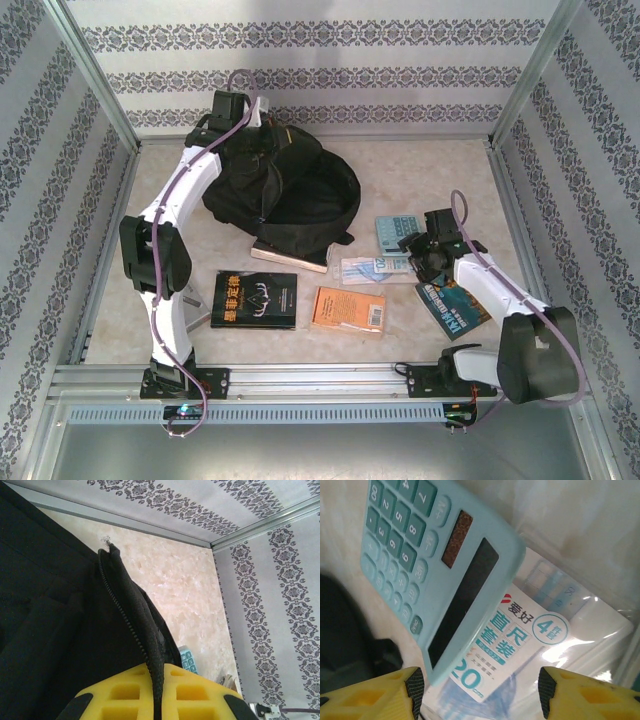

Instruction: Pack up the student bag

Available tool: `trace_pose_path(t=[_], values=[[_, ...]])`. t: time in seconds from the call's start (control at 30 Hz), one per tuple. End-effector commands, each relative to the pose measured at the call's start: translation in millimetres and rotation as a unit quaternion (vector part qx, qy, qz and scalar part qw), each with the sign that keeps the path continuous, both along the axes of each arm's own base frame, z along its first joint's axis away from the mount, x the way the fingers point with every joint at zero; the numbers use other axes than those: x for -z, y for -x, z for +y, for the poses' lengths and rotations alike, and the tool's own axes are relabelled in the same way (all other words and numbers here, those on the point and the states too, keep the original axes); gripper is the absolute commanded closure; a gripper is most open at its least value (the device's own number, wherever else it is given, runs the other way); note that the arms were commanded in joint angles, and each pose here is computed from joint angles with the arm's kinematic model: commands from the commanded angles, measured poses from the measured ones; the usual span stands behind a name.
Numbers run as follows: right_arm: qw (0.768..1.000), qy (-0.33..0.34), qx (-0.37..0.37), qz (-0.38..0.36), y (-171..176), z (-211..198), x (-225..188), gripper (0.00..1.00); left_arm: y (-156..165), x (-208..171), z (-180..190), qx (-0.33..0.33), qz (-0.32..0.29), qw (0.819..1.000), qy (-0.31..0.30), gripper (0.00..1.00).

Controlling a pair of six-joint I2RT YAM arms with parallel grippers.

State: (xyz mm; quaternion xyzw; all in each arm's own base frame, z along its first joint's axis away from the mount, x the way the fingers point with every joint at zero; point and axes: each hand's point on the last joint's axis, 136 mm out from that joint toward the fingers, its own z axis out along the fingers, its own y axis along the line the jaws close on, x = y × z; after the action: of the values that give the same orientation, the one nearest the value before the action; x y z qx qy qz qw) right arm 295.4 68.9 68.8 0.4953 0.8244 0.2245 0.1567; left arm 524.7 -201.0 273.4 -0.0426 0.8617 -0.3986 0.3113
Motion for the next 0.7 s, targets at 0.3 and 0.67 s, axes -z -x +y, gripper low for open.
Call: trace_pose_path(t=[0.3,0.67], values=[[0.992,-0.031,0.119,-0.023,-35,-4,26,0.48,0,-34,5,0.004,-0.036,0.998,0.042,1.0],[0.991,-0.007,0.13,-0.026,-33,-14,30,0.91,0,-31,6,0.004,-0.034,0.999,0.042,1.0]])
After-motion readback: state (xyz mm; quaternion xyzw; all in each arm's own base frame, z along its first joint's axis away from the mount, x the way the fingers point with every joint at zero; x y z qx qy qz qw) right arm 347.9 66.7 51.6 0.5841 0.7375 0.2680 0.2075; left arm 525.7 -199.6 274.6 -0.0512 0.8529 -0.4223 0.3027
